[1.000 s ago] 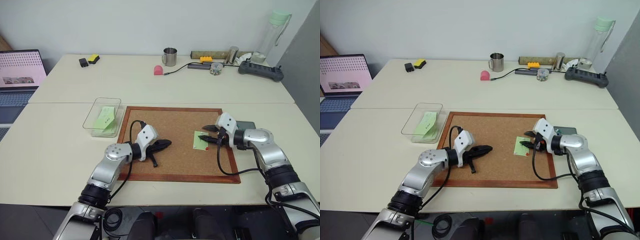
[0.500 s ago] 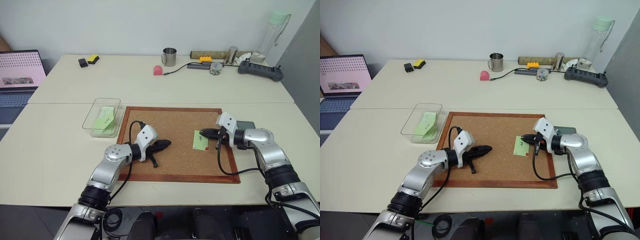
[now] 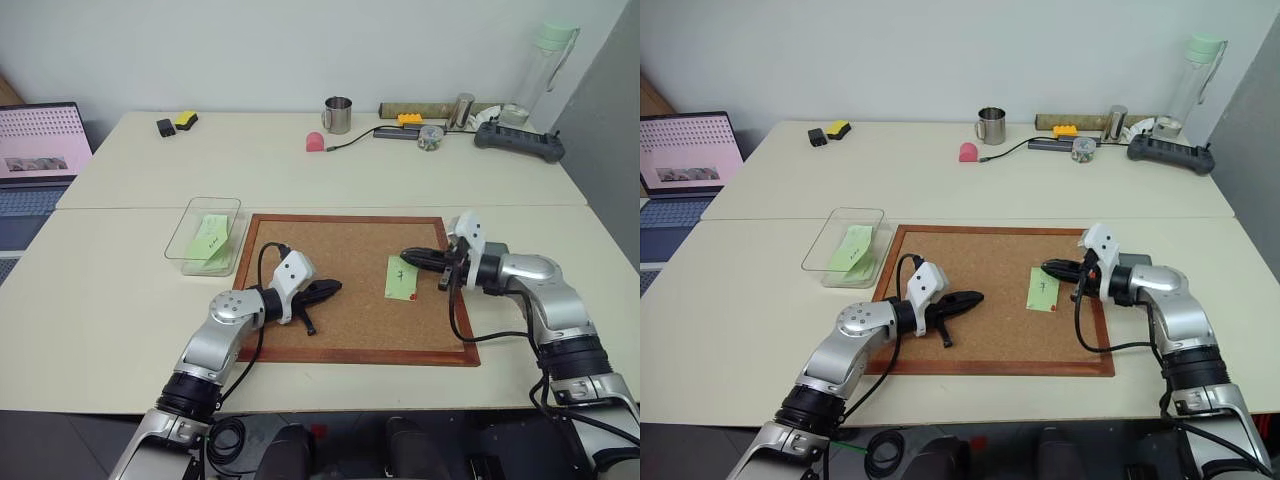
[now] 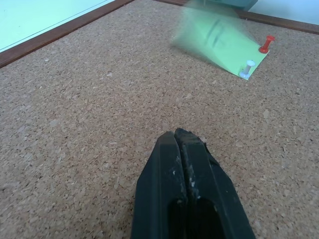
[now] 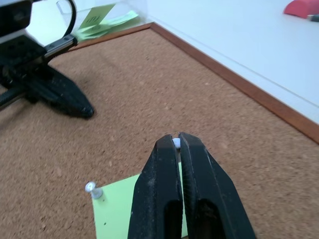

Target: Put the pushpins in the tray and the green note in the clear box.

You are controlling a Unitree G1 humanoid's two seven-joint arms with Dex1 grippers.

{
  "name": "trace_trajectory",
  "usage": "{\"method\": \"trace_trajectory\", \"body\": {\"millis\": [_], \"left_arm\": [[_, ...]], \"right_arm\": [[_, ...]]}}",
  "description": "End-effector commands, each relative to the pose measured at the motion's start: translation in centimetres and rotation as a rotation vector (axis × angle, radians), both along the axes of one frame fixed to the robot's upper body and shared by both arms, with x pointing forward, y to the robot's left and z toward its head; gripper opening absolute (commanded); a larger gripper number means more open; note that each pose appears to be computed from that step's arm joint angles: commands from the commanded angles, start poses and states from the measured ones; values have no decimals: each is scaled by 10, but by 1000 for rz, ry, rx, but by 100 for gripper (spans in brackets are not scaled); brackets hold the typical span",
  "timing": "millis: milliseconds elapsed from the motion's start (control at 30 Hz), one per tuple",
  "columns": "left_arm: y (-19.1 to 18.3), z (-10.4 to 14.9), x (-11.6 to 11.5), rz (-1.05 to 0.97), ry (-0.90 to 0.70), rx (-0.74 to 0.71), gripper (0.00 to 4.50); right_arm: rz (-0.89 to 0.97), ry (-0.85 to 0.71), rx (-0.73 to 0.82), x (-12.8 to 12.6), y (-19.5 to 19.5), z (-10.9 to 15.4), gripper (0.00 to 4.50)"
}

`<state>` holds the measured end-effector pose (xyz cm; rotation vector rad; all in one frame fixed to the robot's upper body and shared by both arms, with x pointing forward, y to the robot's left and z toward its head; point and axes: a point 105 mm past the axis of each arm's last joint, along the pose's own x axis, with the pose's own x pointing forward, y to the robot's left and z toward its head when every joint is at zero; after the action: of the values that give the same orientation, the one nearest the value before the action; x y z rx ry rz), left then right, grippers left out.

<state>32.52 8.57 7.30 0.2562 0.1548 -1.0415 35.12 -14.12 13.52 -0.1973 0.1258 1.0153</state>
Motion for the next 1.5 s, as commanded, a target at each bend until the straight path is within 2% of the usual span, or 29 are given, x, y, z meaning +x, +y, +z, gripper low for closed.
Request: {"method": "trace_trajectory", "body": {"millis": [33,233,400,533,667,800,967,1133,1267,1367,1500], "left_arm": [[-1,-26,-10,-7,89,45,0],[-2,-25,-9,-9,85,45,0],[-2,-24,-8,-8,76,48,0],[0,-24,-6,-5,72,52,0],[0,-24,-6,-12,65,60,0],[0,-24,-6,-15,63,59,0],[-1,-24,-5,-18,61,61,0],[-1,-24,-5,-20,61,64,0],[0,-25,-6,-19,62,68,0],[1,-25,-6,-21,62,71,0],[0,-26,-6,-26,62,75,0]], "right_arm": [[-14,0,72,-3,-1,14,7],[-96,6,110,2,-16,23,7],[-273,14,-14,1,-70,19,7],[-485,8,-96,2,-121,11,7],[-536,19,-192,-2,-137,-4,7],[-534,45,-221,-4,-140,-15,75],[-523,42,-210,-3,-138,-14,186],[-461,1,-176,-8,-130,2,293],[-212,-23,-222,-32,-88,14,303],[-87,-18,-269,-47,-64,8,303],[12,-42,-287,-54,-32,-5,303]]}}
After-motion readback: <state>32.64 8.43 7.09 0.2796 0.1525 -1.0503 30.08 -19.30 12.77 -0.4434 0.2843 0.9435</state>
